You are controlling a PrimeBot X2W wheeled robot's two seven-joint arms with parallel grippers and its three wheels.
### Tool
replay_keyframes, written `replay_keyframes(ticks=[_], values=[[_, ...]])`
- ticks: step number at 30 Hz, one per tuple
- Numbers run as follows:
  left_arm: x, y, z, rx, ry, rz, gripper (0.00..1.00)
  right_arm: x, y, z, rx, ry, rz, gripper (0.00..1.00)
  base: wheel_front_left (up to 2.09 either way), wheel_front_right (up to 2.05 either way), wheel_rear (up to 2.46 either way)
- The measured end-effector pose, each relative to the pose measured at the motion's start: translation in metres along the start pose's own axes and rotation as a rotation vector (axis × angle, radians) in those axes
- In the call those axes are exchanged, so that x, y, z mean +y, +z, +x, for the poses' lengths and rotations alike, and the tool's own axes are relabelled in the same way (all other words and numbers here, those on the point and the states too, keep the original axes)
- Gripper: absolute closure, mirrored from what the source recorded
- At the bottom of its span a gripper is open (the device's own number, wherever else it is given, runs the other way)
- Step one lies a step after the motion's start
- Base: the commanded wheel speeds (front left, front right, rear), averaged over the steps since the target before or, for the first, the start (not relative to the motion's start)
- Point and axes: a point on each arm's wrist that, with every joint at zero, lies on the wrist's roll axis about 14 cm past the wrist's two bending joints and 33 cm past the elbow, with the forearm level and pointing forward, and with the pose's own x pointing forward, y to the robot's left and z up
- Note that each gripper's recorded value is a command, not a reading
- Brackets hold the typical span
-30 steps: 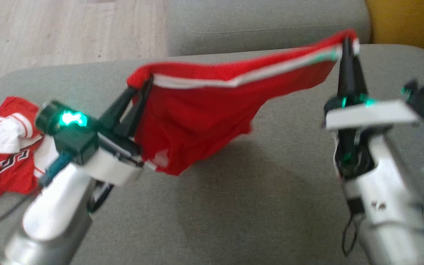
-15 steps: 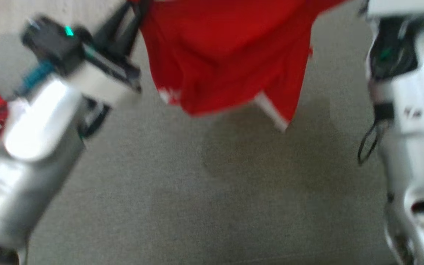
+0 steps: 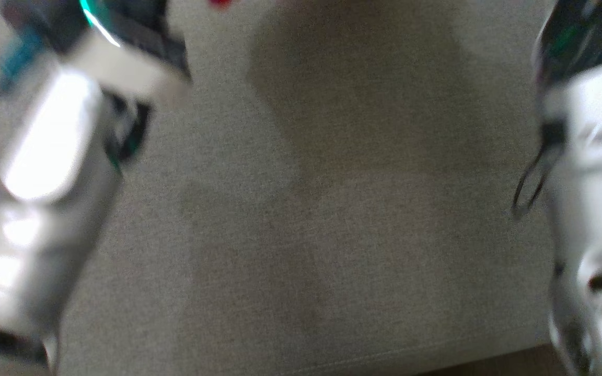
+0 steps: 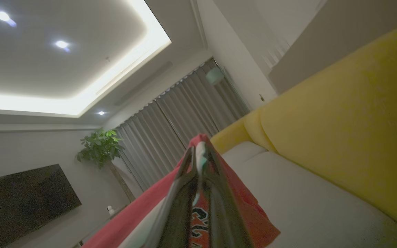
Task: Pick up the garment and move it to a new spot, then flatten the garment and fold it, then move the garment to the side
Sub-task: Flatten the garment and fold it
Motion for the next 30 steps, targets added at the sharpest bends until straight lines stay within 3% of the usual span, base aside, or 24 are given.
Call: replay_keyframes(ticks=[7,11,15,24,30], values=[[-0.058,-0.131,-0.108,0.358,0.080,-0.295,1.00,-0.077,-0.095,-0.147,0.312,-0.274,0.046,1.00,0.00,0.00,0.00],[-0.096,-0.162,-0.157,0.471,0.126,-0.428,1.00,-0.096,-0.116,-0.222,0.413,-0.403,0.089,1.00,0.00,0.00,0.00],[-0.119,-0.167,-0.188,0.516,0.148,-0.473,1.00,-0.098,-0.120,-0.274,0.457,-0.475,0.131,1.00,0.00,0.00,0.00],[-0.164,-0.152,-0.239,0.533,0.151,-0.502,1.00,-0.088,-0.103,-0.330,0.439,-0.528,0.197,1.00,0.00,0.00,0.00],[-0.171,-0.130,-0.228,0.463,0.089,-0.452,1.00,-0.079,-0.091,-0.311,0.382,-0.479,0.222,1.00,0.00,0.00,0.00]])
